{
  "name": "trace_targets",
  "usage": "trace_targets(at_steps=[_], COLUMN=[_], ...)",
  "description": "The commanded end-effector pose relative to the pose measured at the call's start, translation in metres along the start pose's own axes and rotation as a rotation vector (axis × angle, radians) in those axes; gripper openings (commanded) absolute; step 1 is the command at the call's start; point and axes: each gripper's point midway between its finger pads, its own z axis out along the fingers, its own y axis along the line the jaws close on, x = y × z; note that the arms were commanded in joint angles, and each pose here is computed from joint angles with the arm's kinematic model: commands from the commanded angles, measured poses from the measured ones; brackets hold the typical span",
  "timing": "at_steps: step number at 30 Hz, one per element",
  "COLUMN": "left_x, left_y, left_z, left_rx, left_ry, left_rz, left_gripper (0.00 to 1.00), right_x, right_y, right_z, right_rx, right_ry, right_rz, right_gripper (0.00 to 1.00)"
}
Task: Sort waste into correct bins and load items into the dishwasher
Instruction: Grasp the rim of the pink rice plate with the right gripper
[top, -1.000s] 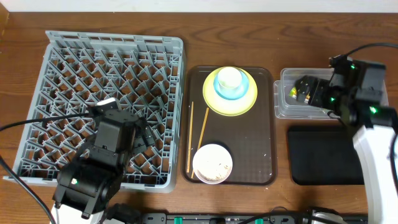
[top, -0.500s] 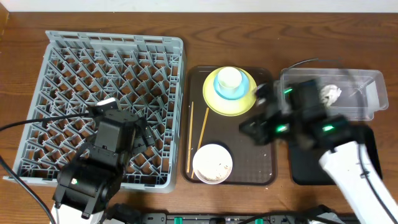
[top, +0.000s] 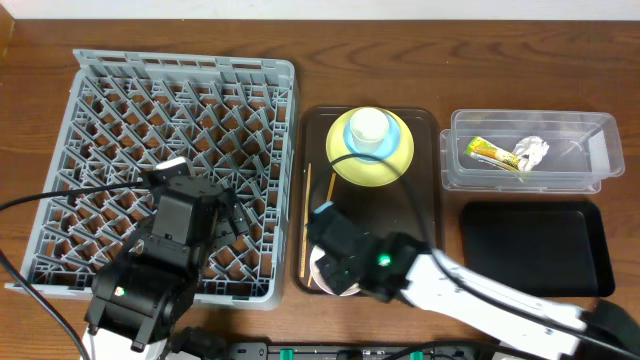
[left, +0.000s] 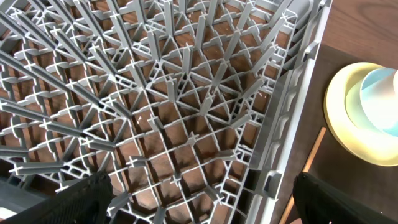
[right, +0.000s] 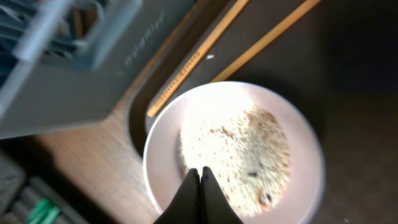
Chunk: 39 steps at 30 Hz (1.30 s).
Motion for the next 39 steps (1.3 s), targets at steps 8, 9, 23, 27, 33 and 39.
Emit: trace_targets(at_steps=[8, 9, 23, 27, 33, 39], left_x=[-0.005, -0.005, -0.005, -0.005, -0.005, -0.005], left_y=[0.001, 0.001, 0.001, 0.001, 0.001, 0.001], left_z=[-0.004, -0.004, -0.004, -0.004, -0.004, -0.004], left_rx=[-0.001, -0.001, -0.001, -0.001, -0.001, -0.001], left_ry=[-0.015, -0.015, -0.015, -0.015, -0.015, -0.015], left_rz=[0.005, 0.005, 0.005, 0.005, 0.005, 0.005], left_gripper=[0.94, 0.94, 0.94, 0.94, 0.94, 0.94], right_x=[0.015, 0.015, 0.016, 0.016, -0.002, -0.031], right_y=[-0.049, -0.055, -0.156, -0.193, -0.179, -0.123], right_z=[0.042, 0.042, 0.026, 0.017, 0.001, -0.046], right_rx=[0.251, 0.267, 0.455, 0.522, 0.333, 0.056], right_ry=[0.079, 0.083, 0.125, 0.116, 0.149, 0.1], right_rz=[0.037, 0.045, 0.283, 0.379, 0.303, 0.183], right_gripper=[0.01, 0.01, 0.01, 0.01, 0.17, 0.38])
